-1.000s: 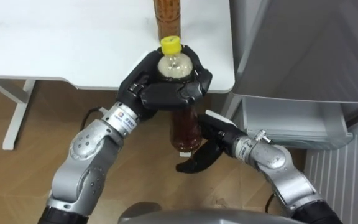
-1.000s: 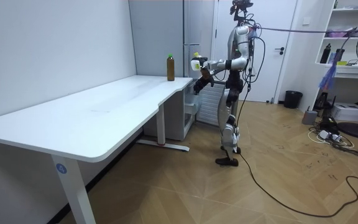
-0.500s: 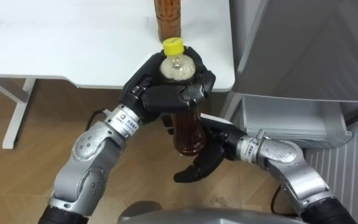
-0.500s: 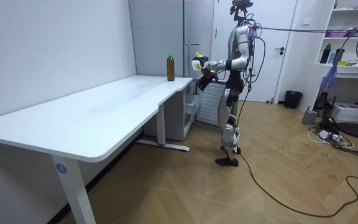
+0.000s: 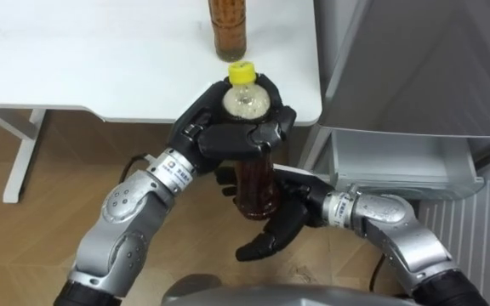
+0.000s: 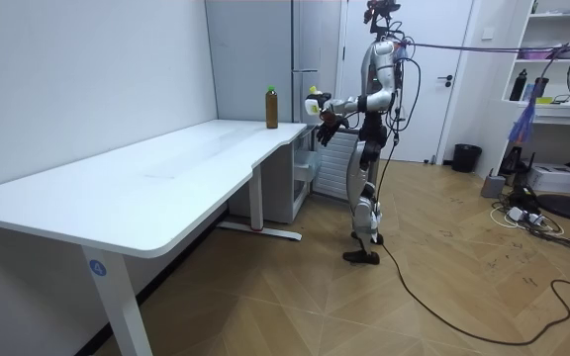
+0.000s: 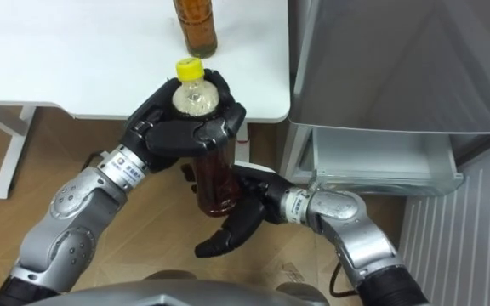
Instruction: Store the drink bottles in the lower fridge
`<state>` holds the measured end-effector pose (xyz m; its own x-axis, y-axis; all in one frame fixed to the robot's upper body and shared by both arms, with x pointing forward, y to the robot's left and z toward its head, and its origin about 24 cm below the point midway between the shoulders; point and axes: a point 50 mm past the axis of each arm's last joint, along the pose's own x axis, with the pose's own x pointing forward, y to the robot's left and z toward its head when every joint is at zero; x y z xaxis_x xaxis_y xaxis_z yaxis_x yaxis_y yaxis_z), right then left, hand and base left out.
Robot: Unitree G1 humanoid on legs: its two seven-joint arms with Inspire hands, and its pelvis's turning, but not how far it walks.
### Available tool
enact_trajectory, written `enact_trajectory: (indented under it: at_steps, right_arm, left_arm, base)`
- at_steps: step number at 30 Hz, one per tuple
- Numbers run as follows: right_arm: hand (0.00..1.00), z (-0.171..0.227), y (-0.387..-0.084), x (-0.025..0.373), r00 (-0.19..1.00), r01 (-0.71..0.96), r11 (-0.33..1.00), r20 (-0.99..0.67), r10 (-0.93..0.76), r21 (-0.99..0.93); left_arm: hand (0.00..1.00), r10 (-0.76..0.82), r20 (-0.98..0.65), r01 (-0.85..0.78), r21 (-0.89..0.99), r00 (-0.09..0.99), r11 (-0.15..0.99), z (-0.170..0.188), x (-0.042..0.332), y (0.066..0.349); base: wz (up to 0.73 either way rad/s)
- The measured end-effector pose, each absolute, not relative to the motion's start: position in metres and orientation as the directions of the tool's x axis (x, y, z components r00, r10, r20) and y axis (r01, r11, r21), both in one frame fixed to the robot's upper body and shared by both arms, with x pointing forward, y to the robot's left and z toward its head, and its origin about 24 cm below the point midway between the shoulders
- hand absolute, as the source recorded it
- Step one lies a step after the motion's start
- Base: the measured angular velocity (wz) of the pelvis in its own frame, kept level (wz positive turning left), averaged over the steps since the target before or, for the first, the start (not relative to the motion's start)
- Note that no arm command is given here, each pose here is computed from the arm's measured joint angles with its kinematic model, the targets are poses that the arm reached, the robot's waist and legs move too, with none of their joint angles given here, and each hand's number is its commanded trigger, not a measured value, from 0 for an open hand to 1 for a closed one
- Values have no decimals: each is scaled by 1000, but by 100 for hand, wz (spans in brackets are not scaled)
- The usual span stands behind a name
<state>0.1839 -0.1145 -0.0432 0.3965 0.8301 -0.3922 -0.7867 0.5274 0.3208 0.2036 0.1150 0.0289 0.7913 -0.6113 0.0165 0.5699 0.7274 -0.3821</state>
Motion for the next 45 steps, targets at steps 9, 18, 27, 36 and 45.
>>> enact_trajectory:
  at_steps: [9,18,27,36,45]
  right_arm:
    - [0,-41,-108,182,396,-767,506,-330,857,394]
    - [0,-39,-104,181,404,-741,484,-266,875,465]
    - [100,-38,-106,178,400,-716,456,-226,888,529]
    - [100,-39,-107,176,381,-723,442,-228,896,530]
    - [100,-38,-105,175,379,-736,436,-219,899,518]
  left_arm:
    - [100,-648,-8,603,-356,762,714,26,200,114]
    - [100,-698,-30,654,-324,715,684,24,195,113]
    - [100,-757,-79,715,-279,649,641,20,190,112]
    - [100,-762,-87,715,-293,641,635,19,190,112]
    - [66,-758,-81,704,-317,648,636,19,191,112]
  base:
    - [0]
    - [0]
    - [0]
    - [0]
    - [0]
